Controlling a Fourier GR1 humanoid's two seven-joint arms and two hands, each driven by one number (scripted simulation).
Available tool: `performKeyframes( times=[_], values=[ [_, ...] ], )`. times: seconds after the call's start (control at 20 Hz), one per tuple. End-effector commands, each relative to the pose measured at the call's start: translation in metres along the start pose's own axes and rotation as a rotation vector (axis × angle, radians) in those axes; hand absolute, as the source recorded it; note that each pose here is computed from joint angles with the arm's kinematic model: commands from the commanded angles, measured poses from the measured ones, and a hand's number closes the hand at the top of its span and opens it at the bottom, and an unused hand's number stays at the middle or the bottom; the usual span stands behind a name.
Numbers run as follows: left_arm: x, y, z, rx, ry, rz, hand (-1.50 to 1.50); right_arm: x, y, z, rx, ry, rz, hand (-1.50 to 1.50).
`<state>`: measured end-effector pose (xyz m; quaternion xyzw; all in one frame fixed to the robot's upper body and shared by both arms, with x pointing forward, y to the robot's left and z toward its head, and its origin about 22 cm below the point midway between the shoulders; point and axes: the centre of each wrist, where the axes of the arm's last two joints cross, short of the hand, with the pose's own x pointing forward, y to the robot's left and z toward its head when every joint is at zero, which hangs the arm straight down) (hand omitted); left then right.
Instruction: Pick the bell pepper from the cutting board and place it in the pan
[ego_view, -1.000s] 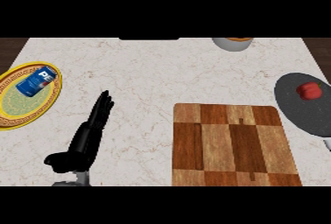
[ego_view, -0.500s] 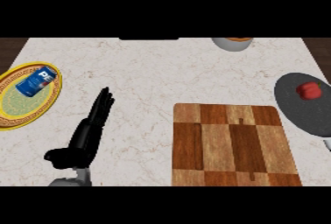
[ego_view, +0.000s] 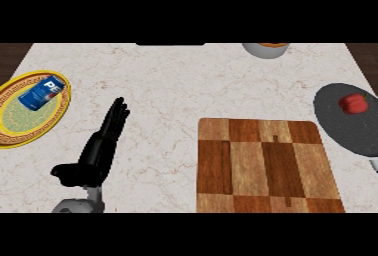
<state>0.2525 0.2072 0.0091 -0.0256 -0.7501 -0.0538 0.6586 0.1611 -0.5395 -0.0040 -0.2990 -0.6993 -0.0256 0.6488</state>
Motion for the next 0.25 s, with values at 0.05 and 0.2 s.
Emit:
performKeyframes(
  times=[0.05, 0.2],
  values=[
    [0.002, 0.019, 0.012, -0.001, -0.002, -0.009, 0.00, 0.024, 0.000, -0.016, -0.020, -0.027, 0.044, -1.50],
    [0.004, 0.010, 0.019, -0.010, 0.005, -0.002, 0.00, 0.025, 0.008, -0.002, -0.041, -0.048, 0.107, -1.50]
  ],
)
